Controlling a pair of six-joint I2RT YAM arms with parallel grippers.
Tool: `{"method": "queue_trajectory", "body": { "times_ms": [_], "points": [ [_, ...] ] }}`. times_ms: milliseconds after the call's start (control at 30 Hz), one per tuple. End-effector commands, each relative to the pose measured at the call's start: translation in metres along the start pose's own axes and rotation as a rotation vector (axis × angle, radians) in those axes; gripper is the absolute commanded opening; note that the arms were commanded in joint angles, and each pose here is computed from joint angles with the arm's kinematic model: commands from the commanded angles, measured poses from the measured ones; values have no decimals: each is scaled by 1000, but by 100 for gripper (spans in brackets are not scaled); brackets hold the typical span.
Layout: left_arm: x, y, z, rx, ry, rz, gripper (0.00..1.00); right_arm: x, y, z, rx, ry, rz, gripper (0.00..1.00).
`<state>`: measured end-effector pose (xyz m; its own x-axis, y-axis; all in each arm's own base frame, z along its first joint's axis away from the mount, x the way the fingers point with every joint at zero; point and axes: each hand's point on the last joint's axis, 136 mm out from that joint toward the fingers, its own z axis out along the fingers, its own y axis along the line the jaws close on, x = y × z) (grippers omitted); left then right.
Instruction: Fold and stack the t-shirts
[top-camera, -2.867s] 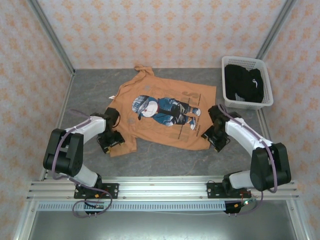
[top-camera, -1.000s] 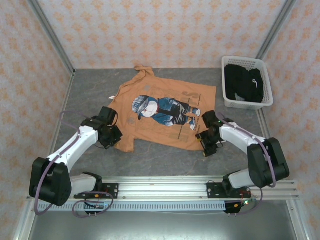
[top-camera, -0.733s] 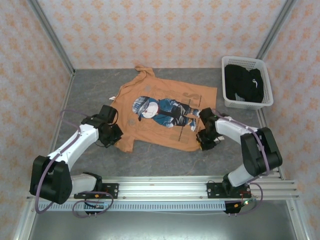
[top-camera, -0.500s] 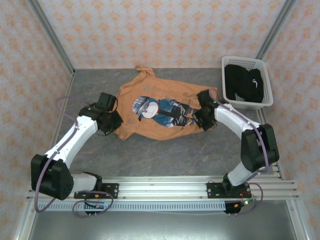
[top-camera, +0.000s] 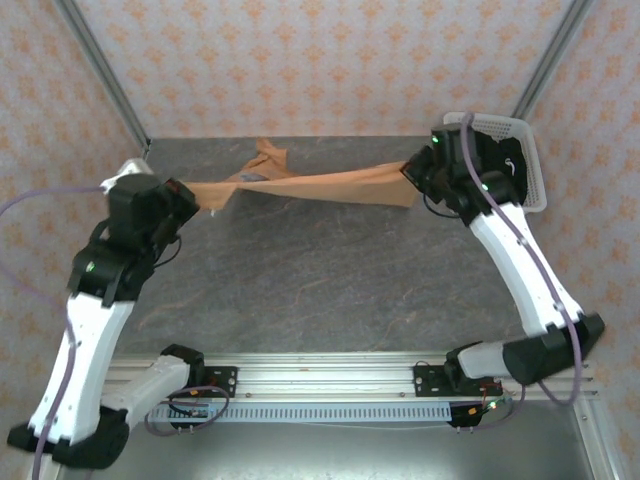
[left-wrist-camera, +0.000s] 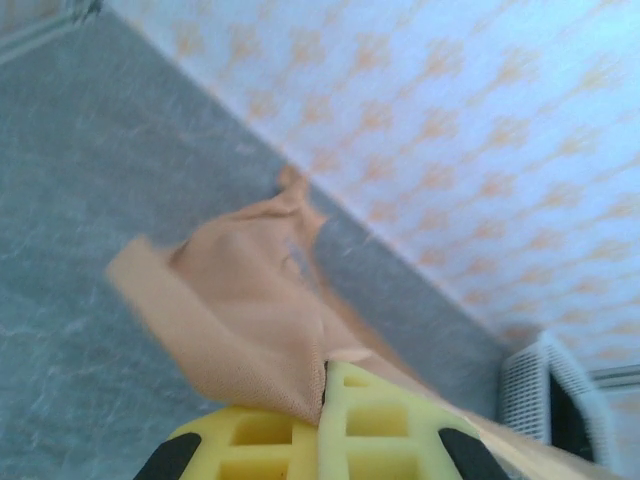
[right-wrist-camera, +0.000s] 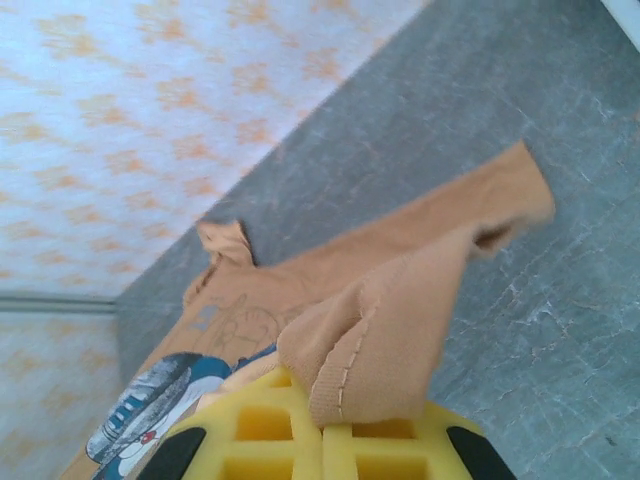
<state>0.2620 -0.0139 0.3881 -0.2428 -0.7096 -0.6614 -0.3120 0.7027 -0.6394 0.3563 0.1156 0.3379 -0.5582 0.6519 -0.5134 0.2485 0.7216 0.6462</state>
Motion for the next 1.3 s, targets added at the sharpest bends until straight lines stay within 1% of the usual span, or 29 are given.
{"method": "queue_trajectory", "body": {
  "times_ms": [0, 67, 133, 200, 267, 300, 400, 500, 567, 633, 700, 767, 867, 933, 967, 1033, 1067, 1133, 1200, 1267],
  "points": [
    [-41, -19, -39, 92, -150, -23, 0, -8, 20, -53, -160, -70, -51, 0],
    [-58, -33, -54, 125, -183, -18, 0, -13, 29, -76, -223, -106, -45, 0],
    [-71, -46, -57, 125, -193, -7, 0, -20, 40, -89, -261, -123, -36, 0],
    [-79, -57, -49, 106, -186, 1, 0, -25, 52, -90, -283, -115, -24, 0],
    [-83, -60, -32, 47, -180, 10, 0, -30, 63, -81, -291, -100, 2, 0],
    [-86, -62, -21, 14, -179, 14, 0, -33, 68, -73, -289, -94, 8, 0],
    [-83, -72, 23, -50, -138, 59, 0, -37, 78, -29, -246, -33, 29, 0],
    [-79, -82, 73, -86, -92, 124, 0, -45, 86, 16, -226, -1, 41, 0],
    [-82, -86, 102, -99, -69, 144, 0, -52, 88, 45, -223, 8, 53, 0],
    [-89, -89, 128, -104, -55, 156, 0, -64, 87, 74, -205, 14, 65, 0],
    [-99, -96, 144, -88, -55, 164, 0, -75, 88, 97, -198, 26, 76, 0],
    [-110, -110, 155, -46, -61, 171, 0, -89, 91, 111, -197, 17, 74, 0],
    [-131, -143, 149, 66, -109, 188, 0, -117, 102, 112, -212, -23, 63, 0],
    [-147, -162, 129, 141, -162, 176, 0, -137, 107, 106, -226, -62, 66, 0],
    [-147, -164, 136, 147, -163, 172, 0, -145, 108, 103, -229, -80, 70, 0],
    [-156, -173, 118, 183, -201, 163, 0, -163, 108, 94, -235, -123, 91, 0],
    [-160, -177, 104, 196, -221, 165, 0, -170, 106, 90, -233, -140, 99, 0],
    [-157, -181, 88, 200, -232, 189, 0, -181, 100, 82, -224, -174, 107, 0],
    [-145, -179, 77, 179, -215, 239, 0, -184, 92, 78, -192, -185, 102, 0],
    [-122, -167, 80, 138, -146, 260, 0, -178, 80, 80, -139, -173, 84, 0]
  ]
}}
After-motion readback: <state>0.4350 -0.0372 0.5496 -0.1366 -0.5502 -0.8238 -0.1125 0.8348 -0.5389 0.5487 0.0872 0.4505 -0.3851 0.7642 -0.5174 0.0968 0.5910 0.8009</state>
